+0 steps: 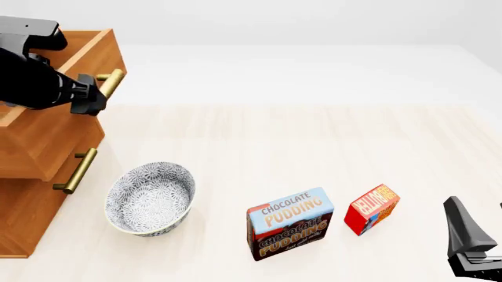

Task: Put the butter at the back in the top drawer of the cabinet and close it.

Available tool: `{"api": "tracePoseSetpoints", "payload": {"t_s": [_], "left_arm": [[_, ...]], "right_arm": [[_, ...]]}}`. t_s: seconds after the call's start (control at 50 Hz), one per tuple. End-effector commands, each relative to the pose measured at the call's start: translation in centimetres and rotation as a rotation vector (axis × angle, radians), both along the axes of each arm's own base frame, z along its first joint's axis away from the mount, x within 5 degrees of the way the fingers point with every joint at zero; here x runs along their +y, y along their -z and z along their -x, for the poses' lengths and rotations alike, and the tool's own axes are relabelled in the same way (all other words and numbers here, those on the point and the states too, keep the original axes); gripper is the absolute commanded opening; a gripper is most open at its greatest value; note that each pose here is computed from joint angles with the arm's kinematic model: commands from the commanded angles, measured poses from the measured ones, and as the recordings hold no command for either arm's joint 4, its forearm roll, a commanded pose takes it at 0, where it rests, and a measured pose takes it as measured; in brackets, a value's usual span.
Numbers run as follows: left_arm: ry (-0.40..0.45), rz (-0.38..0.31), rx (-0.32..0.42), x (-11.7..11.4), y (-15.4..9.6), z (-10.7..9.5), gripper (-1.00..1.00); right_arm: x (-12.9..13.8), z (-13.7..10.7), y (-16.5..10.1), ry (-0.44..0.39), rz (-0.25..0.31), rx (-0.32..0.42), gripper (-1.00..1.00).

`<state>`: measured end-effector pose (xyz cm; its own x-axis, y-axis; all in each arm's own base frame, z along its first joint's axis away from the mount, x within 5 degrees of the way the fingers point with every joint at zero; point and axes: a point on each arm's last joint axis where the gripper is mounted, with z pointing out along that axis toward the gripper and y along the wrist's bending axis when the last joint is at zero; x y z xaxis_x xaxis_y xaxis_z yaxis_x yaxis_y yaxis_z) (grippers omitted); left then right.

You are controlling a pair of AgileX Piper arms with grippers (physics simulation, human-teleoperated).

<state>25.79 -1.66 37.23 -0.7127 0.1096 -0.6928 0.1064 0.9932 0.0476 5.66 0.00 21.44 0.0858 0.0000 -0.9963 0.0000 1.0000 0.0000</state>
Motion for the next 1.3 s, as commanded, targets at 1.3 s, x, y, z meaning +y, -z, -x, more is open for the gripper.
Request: {"api": "tracePoseSetpoints", "payload": {"t_s": [1.3], "left_arm": [[0.200,0.024,0.006,-5.6,1.4,0.8,1.00]], "right_arm": [[0.0,0.0,0.0,0.000,0.000,0.000,1.00]]}}
